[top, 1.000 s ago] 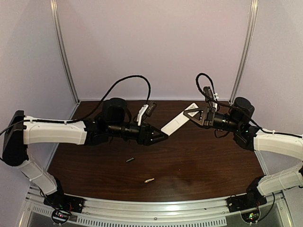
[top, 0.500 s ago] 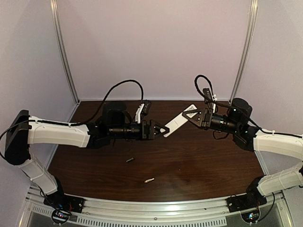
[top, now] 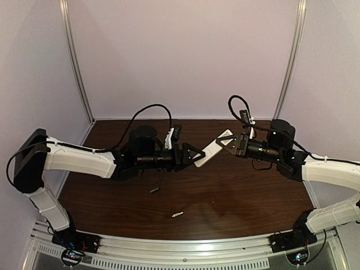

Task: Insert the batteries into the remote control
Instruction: Remove the battery cover from the remote control.

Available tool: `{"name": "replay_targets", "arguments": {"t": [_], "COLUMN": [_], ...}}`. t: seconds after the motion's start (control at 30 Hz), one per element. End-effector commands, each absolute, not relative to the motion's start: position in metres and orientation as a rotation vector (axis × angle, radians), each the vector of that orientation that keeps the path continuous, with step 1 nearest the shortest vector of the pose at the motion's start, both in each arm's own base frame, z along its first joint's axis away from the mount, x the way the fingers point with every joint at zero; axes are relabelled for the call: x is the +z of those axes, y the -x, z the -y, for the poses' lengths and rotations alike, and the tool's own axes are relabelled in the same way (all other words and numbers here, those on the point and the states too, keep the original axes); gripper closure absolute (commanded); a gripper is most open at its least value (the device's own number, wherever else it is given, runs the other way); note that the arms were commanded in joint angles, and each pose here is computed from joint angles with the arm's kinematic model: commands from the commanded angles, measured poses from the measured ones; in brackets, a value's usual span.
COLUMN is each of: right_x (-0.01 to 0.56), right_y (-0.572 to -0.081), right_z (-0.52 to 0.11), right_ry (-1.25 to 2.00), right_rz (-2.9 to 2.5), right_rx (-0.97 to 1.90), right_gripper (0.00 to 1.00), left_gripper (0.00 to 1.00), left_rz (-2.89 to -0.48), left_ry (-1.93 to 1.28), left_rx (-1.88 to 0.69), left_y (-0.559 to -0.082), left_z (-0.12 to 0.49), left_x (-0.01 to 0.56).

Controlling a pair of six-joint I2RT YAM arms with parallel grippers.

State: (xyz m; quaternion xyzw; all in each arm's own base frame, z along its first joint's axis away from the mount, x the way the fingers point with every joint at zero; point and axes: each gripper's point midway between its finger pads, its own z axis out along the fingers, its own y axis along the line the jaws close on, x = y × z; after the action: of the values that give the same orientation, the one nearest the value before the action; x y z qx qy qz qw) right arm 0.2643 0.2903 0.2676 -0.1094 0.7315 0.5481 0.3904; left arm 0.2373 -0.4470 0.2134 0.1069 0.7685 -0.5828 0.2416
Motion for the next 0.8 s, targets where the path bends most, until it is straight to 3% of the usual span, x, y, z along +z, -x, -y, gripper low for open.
{"name": "replay_targets", "arguments": {"t": [0.0, 0.1, 0.4, 0.6, 0.77], "right_x": [0.278, 0.278, 0.277, 0.275, 0.278], "right_y": [-0.266, -0.266, -0.265, -0.264, -0.263], "right_z": [-0.289, -0.291, -0.295, -0.298, -0.298], "right_ry": [0.288, 0.291, 0.301, 0.308, 0.307], "right_rz": [-1.818, -1.817, -1.82, -1.824, -1.814], "right_rx": [1.35, 1.345, 1.349, 1.351, 1.349], "right_gripper": [1.0, 1.0, 1.0, 1.0, 1.0], "left_gripper": [0.22, 0.18, 0.2, 0.15, 0.24], "left_rz": [-2.013, -2.024, -2.048, -2.042, -2.081], "left_ry": [-0.253, -0.253, -0.229, -0.2, -0.179], "left_rx": [-1.665, -1.671, -1.65, -1.665, -1.644], "left_y": [-0.243, -0.243, -0.247, -0.249, -0.25], "left_z": [0.456, 0.461, 0.466, 0.467, 0.465], "left_x": [0.233, 0.23, 0.223, 0.223, 0.213]}}
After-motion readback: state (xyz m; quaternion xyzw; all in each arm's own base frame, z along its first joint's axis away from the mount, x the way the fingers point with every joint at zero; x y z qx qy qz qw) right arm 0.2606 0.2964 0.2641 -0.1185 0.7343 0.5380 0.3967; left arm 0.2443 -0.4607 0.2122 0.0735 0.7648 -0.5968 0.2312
